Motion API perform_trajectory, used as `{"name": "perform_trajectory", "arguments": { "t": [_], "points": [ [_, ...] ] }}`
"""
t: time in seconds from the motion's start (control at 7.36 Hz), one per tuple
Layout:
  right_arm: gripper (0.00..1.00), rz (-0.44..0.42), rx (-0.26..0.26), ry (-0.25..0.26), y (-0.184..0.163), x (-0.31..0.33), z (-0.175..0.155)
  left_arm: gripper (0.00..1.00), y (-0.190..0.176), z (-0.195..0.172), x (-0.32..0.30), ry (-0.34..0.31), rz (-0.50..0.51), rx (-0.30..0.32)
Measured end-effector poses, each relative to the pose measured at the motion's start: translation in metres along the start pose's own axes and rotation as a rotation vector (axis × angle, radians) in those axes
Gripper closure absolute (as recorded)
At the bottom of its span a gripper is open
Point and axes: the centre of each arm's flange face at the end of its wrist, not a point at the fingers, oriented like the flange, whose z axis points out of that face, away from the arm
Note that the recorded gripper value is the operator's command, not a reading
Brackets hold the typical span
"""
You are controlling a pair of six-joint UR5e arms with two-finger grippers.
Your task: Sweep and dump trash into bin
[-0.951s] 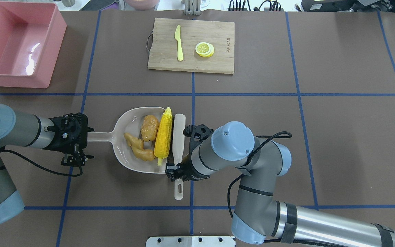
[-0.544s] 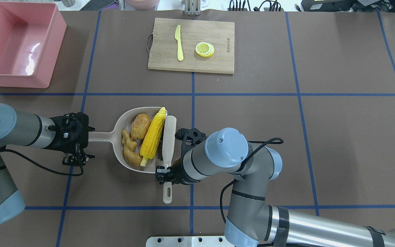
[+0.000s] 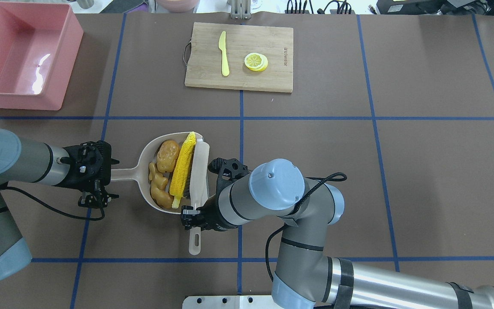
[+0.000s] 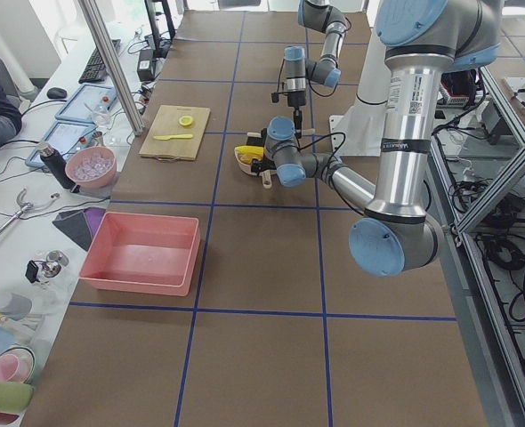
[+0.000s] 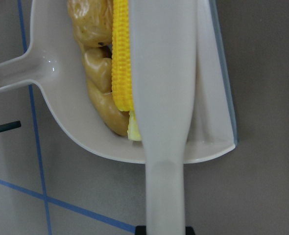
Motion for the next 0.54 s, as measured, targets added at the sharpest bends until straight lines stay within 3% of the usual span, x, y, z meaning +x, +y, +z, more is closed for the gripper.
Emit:
{"name": "perform_trajectory", "arguments": {
  "t": [0.54],
  "points": [
    [1.0,0.035,-0.012,0.015,-0.014,0.002,-0.017,0.1,0.003,0.003,-0.003,-0.003,-0.014,-0.003]
  ]
}}
